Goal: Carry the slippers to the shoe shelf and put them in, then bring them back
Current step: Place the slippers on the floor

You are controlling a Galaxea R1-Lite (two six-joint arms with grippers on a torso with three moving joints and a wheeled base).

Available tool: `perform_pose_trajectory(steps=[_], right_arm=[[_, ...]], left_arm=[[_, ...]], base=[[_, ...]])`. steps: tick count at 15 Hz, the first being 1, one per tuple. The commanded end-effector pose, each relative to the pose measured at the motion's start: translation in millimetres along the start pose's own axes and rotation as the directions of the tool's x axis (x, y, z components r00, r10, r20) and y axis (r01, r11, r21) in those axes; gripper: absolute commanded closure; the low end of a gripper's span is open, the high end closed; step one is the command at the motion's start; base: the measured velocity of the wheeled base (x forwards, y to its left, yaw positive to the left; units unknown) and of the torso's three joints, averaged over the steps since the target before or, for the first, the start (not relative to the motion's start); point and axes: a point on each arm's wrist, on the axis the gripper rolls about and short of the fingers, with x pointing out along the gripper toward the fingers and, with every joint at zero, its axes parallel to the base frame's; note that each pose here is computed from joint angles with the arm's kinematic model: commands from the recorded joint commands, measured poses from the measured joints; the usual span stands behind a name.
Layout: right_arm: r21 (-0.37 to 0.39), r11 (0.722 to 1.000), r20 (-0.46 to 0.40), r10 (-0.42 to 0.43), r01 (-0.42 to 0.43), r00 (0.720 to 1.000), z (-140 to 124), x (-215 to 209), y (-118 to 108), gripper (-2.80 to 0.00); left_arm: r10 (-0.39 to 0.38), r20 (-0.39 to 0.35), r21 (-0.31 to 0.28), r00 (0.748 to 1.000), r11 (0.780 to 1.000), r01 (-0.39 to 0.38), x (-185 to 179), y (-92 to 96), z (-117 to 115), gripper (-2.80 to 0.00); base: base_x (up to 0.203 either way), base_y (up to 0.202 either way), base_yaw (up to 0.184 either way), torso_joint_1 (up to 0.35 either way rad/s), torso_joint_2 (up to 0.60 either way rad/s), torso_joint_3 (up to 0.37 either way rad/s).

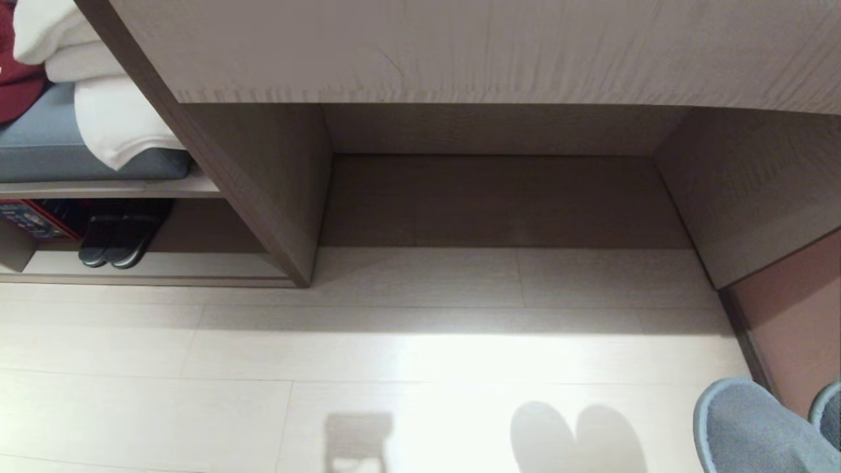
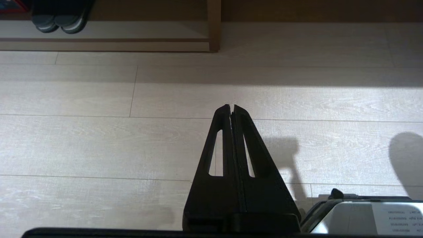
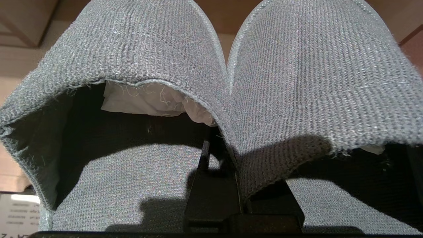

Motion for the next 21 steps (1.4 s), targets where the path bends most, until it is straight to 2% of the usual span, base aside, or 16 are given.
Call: perform_pose_trajectory(steps=[1, 21], right_arm=[[-0.001, 1.000, -0.002, 0.001, -0.001, 1.000, -0.3, 0.2, 0.0, 0.00], [-0.001, 1.000, -0.002, 0.001, -0.001, 1.000, -0.3, 0.2, 0.0, 0.00]], left_arm=[[0.001, -0.001, -0.001, 1.000, 1.000, -0.001, 0.1, 0.0, -0.4, 0.00], [0.000, 0.000, -0.001, 1.000, 1.000, 0.000, 0.0, 0.0, 0.0, 0.00]], base=[[0.000, 0.000, 0.000, -0.002, 0.00, -0.210], [0.000, 0.000, 0.000, 0.003, 0.00, -0.198]])
